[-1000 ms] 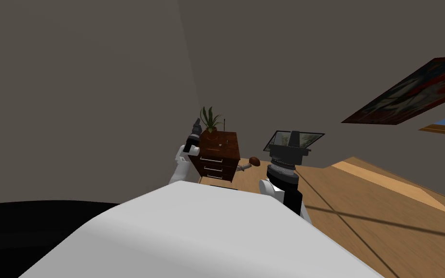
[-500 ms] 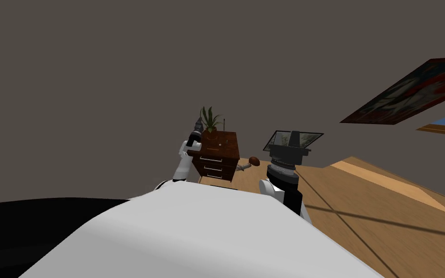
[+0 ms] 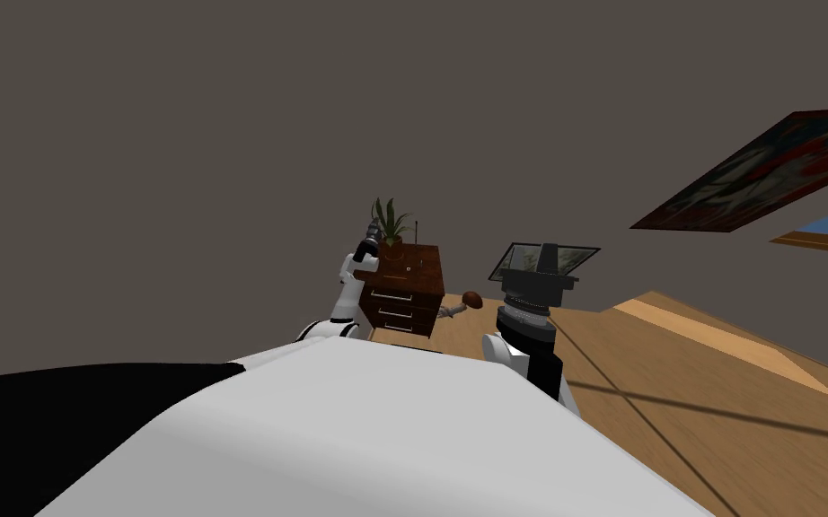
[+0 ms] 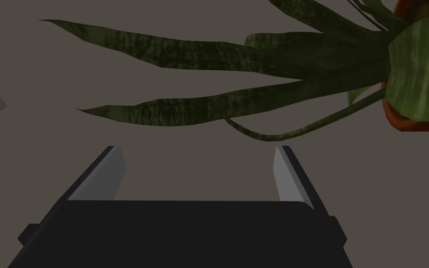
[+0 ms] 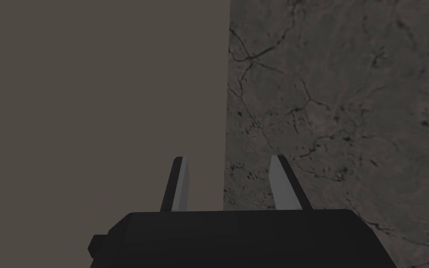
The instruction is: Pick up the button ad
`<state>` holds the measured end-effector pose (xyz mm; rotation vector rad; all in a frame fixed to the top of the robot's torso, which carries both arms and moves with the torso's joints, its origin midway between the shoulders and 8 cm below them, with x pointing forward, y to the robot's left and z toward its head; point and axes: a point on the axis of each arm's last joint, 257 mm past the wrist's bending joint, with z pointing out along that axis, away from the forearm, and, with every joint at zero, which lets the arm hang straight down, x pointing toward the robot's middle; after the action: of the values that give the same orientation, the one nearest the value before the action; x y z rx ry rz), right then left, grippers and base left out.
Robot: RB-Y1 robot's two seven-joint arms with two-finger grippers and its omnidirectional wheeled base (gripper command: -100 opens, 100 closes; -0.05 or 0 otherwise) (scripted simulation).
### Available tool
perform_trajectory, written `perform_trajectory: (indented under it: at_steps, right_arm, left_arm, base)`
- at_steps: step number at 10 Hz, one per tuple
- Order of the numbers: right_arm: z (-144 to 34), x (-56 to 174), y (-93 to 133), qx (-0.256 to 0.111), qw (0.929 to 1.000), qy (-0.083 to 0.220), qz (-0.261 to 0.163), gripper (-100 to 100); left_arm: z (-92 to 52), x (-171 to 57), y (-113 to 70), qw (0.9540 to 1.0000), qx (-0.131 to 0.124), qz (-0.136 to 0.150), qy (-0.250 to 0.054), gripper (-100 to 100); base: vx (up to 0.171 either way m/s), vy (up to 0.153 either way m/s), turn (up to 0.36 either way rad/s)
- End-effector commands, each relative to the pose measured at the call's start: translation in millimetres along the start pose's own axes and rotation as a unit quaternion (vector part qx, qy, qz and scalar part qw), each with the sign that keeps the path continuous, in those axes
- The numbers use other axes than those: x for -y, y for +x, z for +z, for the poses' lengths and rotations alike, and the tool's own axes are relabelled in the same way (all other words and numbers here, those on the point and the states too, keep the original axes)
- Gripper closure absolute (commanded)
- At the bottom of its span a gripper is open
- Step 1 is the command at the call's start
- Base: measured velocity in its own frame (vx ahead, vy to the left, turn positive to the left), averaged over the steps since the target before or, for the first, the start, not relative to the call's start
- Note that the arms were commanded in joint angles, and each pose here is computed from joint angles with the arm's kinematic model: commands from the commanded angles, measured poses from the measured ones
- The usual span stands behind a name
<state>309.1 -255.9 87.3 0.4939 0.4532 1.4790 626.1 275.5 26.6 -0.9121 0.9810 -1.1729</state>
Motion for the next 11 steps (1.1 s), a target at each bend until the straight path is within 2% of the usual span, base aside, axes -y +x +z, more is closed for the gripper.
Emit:
perform_trajectory:
  at_steps: [1, 2, 3, 6, 7, 8, 9, 10, 11]
  right_arm:
    - [0.0, 0.0, 0.0, 0.000, 1.0000, 0.000, 0.000, 0]
    - [0.0, 0.0, 0.0, 0.000, 1.0000, 0.000, 0.000, 0]
    - [0.0, 0.0, 0.0, 0.000, 1.0000, 0.000, 0.000, 0]
    - [0.0, 0.0, 0.0, 0.000, 1.0000, 0.000, 0.000, 0]
    - [0.0, 0.0, 0.0, 0.000, 1.0000, 0.000, 0.000, 0]
    - [0.0, 0.0, 0.0, 0.000, 1.0000, 0.000, 0.000, 0]
    - [0.0, 0.0, 0.0, 0.000, 1.0000, 0.000, 0.000, 0]
    - [0.0, 0.0, 0.0, 0.000, 1.0000, 0.000, 0.000, 0]
    - [0.0, 0.0, 0.0, 0.000, 1.0000, 0.000, 0.000, 0]
  left_arm:
    - [12.0, -9.2, 2.4, 0.9997, -0.001, -0.009, -0.022, -100]
    - [21.0, -17.2, 4.0, 0.9990, 0.001, -0.022, -0.040, -100]
    - [24.9, -22.4, 6.9, 0.9983, 0.000, -0.023, -0.054, -100]
    - [43.0, -40.1, 15.7, 0.9936, 0.000, -0.052, -0.101, -100]
    - [44.5, -49.5, 18.6, 0.9917, -0.001, -0.052, -0.118, -100]
    - [44.0, -51.7, 18.5, 0.9912, 0.000, -0.052, -0.122, -100]
    - [52.1, -57.8, 25.2, 0.9875, -0.002, -0.066, -0.143, -100]
    - [49.9, -67.6, 25.5, 0.9853, -0.001, -0.066, -0.158, -100]
    - [56.7, -70.0, 32.1, 0.9817, -0.003, -0.080, -0.173, -100]
  base:
    - [0.000, -0.021, 0.001]
    - [-0.003, -0.024, -0.002]
    - [0.000, -0.025, 0.001]
    - [0.006, -0.033, 0.001]
    - [0.013, -0.028, 0.001]
    - [0.008, -0.012, 0.000]
    - [0.012, -0.026, 0.003]
    - [0.011, -0.029, 0.002]
    - [0.011, -0.035, 0.006]
